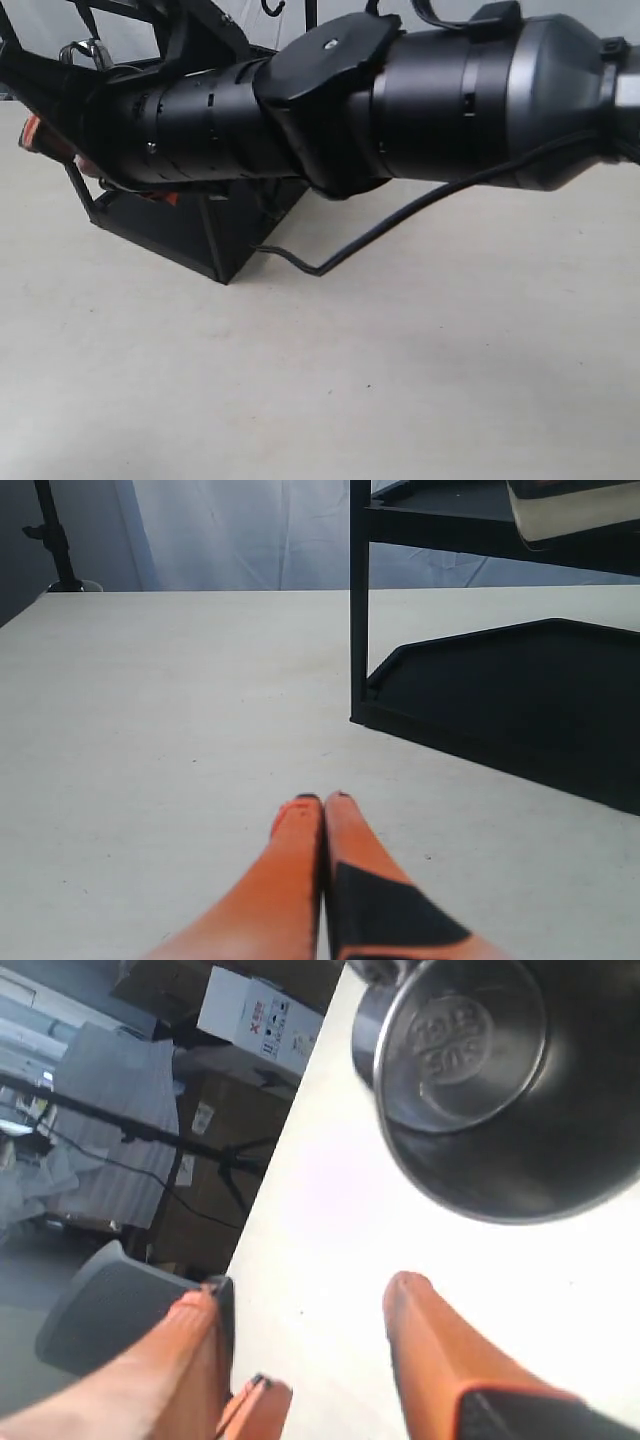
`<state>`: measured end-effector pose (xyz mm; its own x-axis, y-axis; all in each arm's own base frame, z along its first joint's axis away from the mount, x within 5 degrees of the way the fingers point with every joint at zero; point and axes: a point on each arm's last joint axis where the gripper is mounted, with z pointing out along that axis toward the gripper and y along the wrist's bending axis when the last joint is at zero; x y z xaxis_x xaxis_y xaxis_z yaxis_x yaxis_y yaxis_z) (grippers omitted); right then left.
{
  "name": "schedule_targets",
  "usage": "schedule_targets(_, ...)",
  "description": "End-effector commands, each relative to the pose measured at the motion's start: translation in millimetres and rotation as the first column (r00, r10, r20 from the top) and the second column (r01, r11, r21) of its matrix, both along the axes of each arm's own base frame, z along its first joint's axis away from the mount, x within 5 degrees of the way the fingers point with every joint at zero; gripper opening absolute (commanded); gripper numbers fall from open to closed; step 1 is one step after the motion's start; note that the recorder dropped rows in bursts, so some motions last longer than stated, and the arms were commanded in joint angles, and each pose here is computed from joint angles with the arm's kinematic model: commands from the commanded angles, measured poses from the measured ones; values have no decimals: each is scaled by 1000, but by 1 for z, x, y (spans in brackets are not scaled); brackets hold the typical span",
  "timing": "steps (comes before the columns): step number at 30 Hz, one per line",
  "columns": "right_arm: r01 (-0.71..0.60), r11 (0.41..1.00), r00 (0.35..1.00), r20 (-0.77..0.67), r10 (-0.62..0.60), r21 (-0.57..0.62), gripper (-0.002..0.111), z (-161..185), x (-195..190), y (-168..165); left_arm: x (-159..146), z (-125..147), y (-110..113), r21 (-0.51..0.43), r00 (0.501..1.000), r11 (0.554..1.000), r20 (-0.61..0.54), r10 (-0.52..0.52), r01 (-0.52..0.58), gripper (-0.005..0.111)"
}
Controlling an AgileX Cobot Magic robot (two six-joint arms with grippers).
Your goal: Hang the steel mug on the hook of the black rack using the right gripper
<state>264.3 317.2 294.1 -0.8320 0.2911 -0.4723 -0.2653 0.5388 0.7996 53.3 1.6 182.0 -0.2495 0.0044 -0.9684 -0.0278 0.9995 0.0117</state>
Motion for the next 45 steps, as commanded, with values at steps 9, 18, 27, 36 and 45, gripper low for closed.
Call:
schedule_targets(9, -449, 837, 839, 174, 515, -315, 0, 53, -102, -77, 1, 2, 0, -4, 1000, 1000, 12, -4, 4, 0)
schedule_targets(18, -297, 908, 820, 408, 402, -297, 0, 94, -111, -103, 1, 2, 0, -4, 1000, 1000, 12, -4, 4, 0)
schedule_targets(27, -81, 985, 801, 578, 157, -155, 0, 90, -144, -163, 1, 2, 0, -4, 1000, 1000, 12, -4, 4, 0)
schedule_targets(36, 252, 961, 818, 556, -147, -116, 0, 8, -155, -235, 1, 2, 0, -4, 1000, 1000, 12, -4, 4, 0)
schedule_targets(45, 481, 834, 671, 726, -153, -269, 0, -68, -191, -286, 1, 2, 0, -4, 1000, 1000, 12, -4, 4, 0)
